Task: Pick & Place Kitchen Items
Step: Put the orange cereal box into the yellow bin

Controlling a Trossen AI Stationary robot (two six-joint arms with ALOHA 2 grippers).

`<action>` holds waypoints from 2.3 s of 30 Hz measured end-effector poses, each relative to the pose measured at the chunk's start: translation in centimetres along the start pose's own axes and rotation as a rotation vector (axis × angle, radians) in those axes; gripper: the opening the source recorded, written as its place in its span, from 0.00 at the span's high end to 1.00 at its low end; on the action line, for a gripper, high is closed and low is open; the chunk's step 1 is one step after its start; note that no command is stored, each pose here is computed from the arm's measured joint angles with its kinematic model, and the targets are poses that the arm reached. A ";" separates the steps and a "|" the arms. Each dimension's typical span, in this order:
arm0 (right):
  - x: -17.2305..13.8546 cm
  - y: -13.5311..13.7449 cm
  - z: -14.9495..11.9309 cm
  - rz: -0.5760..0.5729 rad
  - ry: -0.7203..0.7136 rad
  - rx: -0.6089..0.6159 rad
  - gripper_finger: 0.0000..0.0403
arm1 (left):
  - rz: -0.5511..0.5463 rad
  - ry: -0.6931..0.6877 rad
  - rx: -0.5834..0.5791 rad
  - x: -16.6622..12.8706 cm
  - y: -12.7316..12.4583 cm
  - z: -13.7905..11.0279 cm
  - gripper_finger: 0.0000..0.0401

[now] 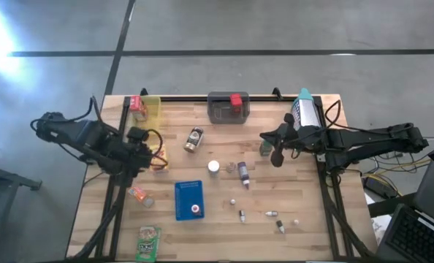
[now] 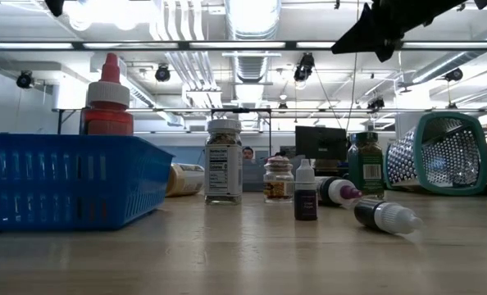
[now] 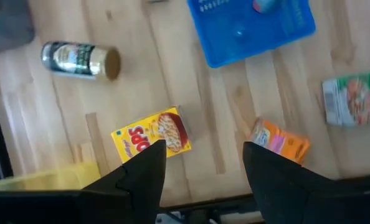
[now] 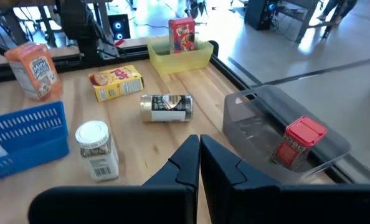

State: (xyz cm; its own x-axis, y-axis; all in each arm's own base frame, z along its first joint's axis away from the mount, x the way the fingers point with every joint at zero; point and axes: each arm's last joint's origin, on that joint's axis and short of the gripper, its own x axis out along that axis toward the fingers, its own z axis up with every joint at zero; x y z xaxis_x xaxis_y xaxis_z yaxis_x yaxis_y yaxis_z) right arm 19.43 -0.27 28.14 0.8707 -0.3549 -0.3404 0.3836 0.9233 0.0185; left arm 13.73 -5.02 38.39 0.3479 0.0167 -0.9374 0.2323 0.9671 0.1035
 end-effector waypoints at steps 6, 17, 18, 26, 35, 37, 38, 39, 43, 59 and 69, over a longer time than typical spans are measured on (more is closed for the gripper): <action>0.0 0.0 0.0 0.000 0.000 0.056 0.98 | -0.014 0.059 0.078 1.4 -0.9 -0.4 0.46; 0.0 0.0 0.0 0.000 0.000 0.061 0.98 | -0.119 0.199 -0.009 4.2 -2.1 -1.4 0.49; 0.0 0.0 0.0 0.000 0.000 0.061 0.98 | -0.128 0.210 -0.019 4.4 -2.3 -1.5 0.50; 0.0 0.0 0.0 0.000 0.000 0.058 0.98 | -0.174 0.284 -0.076 5.5 -3.1 -2.2 0.57; 0.0 0.0 0.0 0.001 -0.001 0.058 0.98 | -0.169 0.389 0.018 8.0 -3.4 -3.3 0.56; 0.0 0.0 0.0 -0.005 -0.004 0.059 0.98 | -0.167 0.400 0.026 8.3 -3.5 -3.3 0.53; 0.0 0.0 0.0 -0.013 -0.006 0.060 0.98 | -0.167 0.400 0.027 8.3 -3.5 -3.2 0.51; 0.0 0.0 0.0 -0.015 -0.006 0.061 0.98 | -0.168 0.398 0.022 8.4 -3.5 -3.2 0.49; 0.0 0.0 0.3 -0.011 -0.032 0.066 0.98 | -0.183 0.404 0.007 8.6 -3.6 -3.2 0.41; -0.8 -0.9 0.8 -0.042 -0.007 0.088 0.98 | -0.237 0.273 0.042 8.9 -4.0 -2.0 0.41; -4.1 -3.6 3.0 -0.226 0.329 0.112 0.98 | -0.281 0.284 0.048 8.8 -4.1 -2.1 0.43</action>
State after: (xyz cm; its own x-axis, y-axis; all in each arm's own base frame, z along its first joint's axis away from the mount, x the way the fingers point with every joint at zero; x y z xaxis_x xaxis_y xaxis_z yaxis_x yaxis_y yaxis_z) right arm 15.43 -2.54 32.30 0.6229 -0.4644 -0.6295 0.6009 0.7993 0.0049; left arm 13.95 -8.32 28.97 0.0016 -0.1704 -0.9854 0.3269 0.9313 -0.1605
